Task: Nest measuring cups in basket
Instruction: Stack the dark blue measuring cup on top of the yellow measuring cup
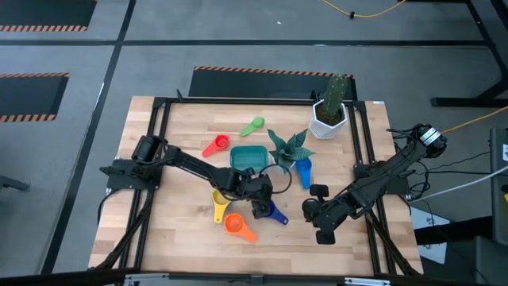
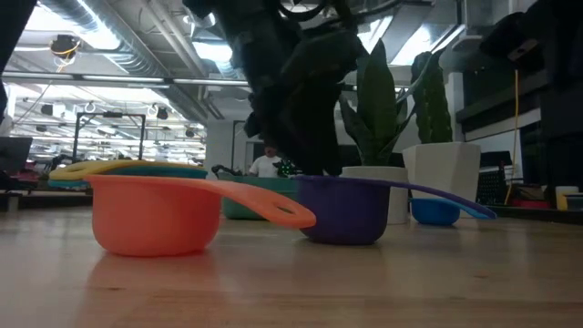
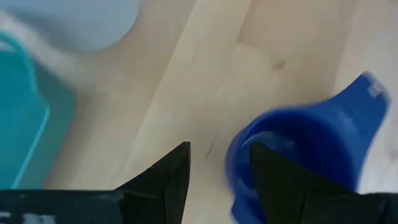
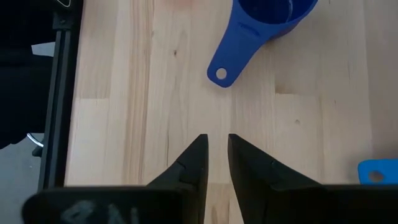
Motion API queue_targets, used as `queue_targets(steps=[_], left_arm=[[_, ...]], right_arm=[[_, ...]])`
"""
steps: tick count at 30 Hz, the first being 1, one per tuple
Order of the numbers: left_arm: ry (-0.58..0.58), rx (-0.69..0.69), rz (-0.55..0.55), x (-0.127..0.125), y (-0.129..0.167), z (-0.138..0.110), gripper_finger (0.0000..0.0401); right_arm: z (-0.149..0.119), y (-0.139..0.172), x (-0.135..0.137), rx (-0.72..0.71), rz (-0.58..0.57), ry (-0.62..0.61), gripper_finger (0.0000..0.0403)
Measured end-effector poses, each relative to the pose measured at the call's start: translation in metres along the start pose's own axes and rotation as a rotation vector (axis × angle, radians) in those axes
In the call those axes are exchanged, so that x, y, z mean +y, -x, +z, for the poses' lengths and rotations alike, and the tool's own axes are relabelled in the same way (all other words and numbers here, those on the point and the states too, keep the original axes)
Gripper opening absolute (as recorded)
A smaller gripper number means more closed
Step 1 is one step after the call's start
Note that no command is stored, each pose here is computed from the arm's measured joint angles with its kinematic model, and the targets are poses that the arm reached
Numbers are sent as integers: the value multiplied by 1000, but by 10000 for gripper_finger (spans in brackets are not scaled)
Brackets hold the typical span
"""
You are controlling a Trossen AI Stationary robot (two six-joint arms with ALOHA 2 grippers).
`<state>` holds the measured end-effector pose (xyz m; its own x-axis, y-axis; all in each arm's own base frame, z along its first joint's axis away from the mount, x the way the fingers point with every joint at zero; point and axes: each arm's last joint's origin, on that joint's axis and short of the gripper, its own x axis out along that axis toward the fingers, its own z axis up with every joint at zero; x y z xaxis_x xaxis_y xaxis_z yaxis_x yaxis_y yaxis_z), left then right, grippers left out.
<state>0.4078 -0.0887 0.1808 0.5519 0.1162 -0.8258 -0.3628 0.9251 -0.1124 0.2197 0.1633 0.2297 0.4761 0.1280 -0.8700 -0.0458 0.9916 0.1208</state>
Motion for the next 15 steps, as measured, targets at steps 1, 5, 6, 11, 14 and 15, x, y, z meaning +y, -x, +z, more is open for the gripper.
queue_targets(steps=[1,5,6,11,14,15], left_arm=[[-1,0,-1,0,0,0,158],[-1,16,10,1,0,-2,158],[-1,15,8,0,0,-2,158],[9,41,-36,-1,1,-3,158],[20,39,-32,-3,1,-4,158],[19,38,-32,-4,1,-4,158]], right_arm=[[0,0,0,-3,2,-1,66],[0,0,0,-4,3,-1,66],[0,0,0,-4,3,-1,66],[1,0,0,-6,4,-2,66],[1,0,0,-6,4,-2,66],[1,0,0,-6,4,-2,66]])
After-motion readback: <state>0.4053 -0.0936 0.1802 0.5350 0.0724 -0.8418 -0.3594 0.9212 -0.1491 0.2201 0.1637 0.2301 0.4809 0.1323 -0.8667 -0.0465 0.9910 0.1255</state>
